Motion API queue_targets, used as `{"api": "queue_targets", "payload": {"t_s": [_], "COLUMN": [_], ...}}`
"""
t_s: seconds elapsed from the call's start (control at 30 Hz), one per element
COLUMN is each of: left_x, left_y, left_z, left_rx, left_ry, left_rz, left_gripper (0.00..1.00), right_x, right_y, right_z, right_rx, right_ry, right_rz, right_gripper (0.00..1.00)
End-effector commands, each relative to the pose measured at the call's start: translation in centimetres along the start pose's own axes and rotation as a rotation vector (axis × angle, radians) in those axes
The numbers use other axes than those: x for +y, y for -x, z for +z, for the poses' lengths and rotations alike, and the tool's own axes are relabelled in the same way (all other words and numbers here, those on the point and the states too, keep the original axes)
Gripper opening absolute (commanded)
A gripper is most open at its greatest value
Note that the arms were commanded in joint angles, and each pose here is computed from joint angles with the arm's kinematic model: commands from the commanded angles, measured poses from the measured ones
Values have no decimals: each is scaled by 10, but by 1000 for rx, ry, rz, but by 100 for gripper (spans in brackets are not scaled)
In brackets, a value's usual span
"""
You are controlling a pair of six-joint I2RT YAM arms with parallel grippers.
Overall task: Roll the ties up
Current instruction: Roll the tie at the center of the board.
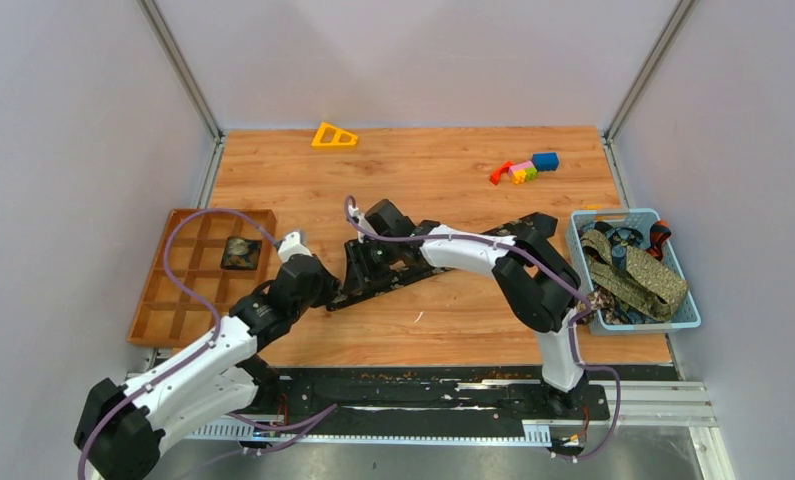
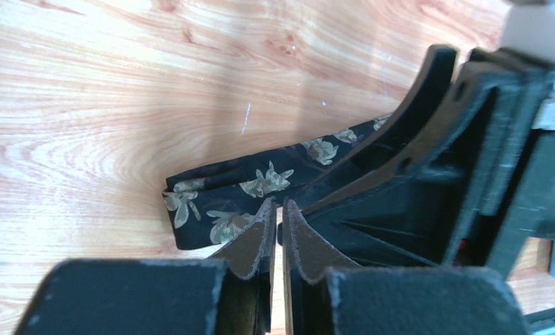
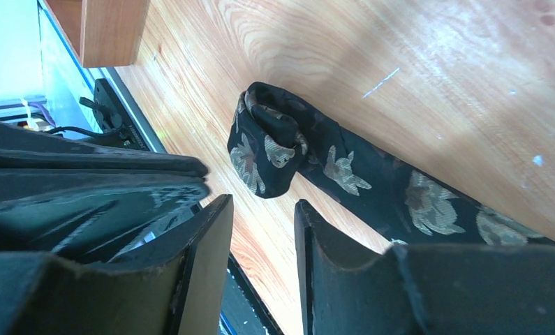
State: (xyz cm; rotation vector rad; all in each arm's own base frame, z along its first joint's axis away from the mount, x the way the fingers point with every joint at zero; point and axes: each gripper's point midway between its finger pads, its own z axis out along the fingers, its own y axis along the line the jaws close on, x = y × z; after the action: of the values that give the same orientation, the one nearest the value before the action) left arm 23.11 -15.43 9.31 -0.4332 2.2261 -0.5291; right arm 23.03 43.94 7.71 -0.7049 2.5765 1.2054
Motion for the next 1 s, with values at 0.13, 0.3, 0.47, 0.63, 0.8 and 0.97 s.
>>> {"api": "queue_targets", "payload": {"t_s": [0.13,0.3,0.47,0.63,0.8,0.97], "left_x": [26,43,53,59,57,52], "left_y": [27,25,22,17,14,10], "left_z": [-30,-37,-40,-39,-36,-33], "left_rx": [-125,-150,-166,-165,-154,-142], "left_ry": [92,119,127,126,106,76], "left_rz": [44,56,52,50,59,64], "left_gripper": [35,60,63,62,62,60], "right_x": [17,14,6,-3,-10,-17], "right_y": [4,5,9,8,6,7], "right_z": [13,19,24,28,30,30], "right_rx": [3,8,8,18,27,25], "right_ry": [30,12,-25,-60,-89,-115], "right_rz": [-26,-27,-28,-29,-37,-49], "right_gripper": [40,38,35,21,14,10]}}
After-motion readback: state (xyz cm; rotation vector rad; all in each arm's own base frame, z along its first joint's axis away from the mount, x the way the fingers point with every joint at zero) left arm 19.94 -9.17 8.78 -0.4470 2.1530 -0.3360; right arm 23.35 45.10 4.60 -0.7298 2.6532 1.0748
